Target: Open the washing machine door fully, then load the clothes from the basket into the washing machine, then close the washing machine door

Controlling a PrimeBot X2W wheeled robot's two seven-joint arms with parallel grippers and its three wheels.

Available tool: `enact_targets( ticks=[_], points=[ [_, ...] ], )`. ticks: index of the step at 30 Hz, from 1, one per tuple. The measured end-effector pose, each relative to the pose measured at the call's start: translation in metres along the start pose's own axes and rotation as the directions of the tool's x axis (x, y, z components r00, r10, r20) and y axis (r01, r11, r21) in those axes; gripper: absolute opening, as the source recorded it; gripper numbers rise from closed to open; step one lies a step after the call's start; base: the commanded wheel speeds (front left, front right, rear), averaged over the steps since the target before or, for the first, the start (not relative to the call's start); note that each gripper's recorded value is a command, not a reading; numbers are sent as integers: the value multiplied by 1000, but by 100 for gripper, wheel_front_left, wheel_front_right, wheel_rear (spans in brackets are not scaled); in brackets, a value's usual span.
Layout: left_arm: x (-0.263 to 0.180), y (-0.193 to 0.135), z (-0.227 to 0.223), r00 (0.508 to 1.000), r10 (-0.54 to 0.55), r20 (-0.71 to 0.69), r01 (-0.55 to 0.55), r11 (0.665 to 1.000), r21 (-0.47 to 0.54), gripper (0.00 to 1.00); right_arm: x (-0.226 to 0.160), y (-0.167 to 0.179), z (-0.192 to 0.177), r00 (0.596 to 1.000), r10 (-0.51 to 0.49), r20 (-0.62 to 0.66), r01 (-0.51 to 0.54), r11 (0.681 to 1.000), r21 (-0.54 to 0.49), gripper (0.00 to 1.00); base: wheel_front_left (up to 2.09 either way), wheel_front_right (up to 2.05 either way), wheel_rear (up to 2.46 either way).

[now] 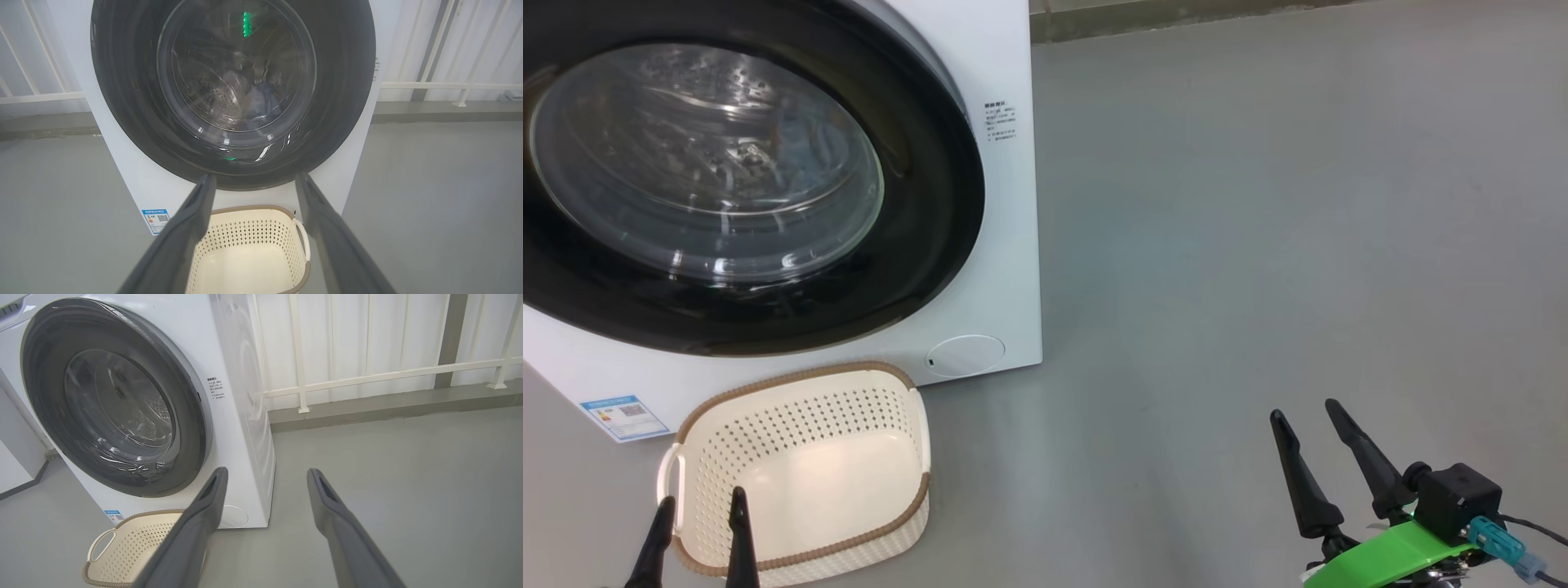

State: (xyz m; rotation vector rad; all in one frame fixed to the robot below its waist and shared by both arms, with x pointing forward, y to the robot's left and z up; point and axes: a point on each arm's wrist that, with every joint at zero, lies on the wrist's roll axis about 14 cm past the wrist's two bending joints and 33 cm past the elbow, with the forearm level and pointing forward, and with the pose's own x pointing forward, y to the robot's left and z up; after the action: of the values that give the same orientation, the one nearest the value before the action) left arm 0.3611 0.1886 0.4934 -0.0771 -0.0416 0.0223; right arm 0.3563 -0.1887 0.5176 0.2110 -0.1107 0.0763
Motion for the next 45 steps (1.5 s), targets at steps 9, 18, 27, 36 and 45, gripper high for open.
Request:
enact_targets(
  ticks=[9, 18, 27, 36, 45],
  points=[
    [-4, 3, -3, 1000, 18, -10, -19, 1000, -2, 100, 3, -1, 2, 1000, -7, 9, 7, 1000, 0, 100, 0, 0, 0],
    [-6, 6, -3, 999, 36, -12, -36, 999, 0, 100, 5, 2, -1, 1000, 1, 2, -1, 1000, -2, 100, 0, 0, 0],
    [-11, 10, -4, 998, 59, -13, -59, 998, -7, 100, 9, 8, -6, 1000, 22, -14, -22, 1000, 1, 100, 0, 0, 0],
    [-14, 15, -6, 997, 76, -21, -76, 997, -7, 100, 14, 14, -11, 999, 41, -27, -41, 999, 5, 100, 0, 0, 0],
    [-17, 17, -6, 996, 88, -21, -88, 996, -7, 100, 15, 17, -12, 998, 50, -29, -50, 999, 7, 100, 0, 0, 0]
  ],
)
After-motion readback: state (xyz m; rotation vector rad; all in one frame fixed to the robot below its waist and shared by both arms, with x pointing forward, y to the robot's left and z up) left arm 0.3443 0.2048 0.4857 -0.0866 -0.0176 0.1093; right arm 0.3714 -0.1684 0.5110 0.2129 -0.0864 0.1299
